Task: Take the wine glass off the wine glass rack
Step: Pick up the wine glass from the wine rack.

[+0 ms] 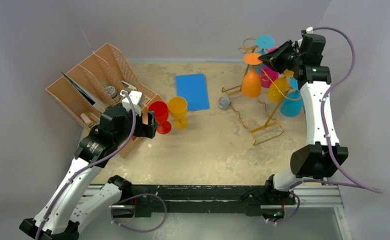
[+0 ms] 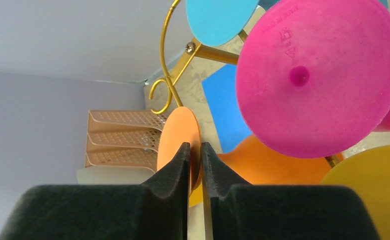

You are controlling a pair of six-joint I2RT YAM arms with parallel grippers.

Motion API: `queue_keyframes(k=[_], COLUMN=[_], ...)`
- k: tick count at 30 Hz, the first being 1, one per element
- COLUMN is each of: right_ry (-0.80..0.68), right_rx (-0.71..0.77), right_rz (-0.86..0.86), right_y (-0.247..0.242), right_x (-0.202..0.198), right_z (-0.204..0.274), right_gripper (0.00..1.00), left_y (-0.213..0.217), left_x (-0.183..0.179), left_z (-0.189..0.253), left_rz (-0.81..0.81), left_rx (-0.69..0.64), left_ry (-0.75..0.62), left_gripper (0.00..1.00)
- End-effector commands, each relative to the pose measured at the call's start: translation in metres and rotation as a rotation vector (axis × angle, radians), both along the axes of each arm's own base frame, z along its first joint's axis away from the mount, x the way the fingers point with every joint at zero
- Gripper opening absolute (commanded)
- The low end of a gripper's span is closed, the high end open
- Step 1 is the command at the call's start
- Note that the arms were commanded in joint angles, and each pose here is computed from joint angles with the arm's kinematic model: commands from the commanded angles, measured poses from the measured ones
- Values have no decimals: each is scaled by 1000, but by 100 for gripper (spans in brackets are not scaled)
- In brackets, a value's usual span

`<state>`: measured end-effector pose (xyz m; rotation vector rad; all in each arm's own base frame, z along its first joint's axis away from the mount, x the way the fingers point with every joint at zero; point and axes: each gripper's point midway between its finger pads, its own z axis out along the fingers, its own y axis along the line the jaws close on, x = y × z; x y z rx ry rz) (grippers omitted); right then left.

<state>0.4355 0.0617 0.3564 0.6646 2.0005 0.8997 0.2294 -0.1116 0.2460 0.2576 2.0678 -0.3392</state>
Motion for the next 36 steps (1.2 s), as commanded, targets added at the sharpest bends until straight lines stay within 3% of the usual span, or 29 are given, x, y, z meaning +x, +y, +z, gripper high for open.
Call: queue_keyframes(k=[1, 7, 24, 36], right_ry=[-47, -66, -112, -132], right_rx=[13, 45, 215, 246], right_rz=[3, 9, 69, 145], right_y=[1, 4, 20, 30], right_x=[-10, -12, -14, -23], right_z=[18, 26, 50, 56], right_gripper=[10, 0, 0, 0], left_y=[-2, -2, -1, -1], left_x=[3, 3, 3, 4], left_z=[5, 6, 6, 5], left_rz=[-6, -6, -6, -2], left_rx=[-13, -15, -15, -14], left_ry=[-22, -23, -22, -21], left_gripper=[88, 88, 88, 88])
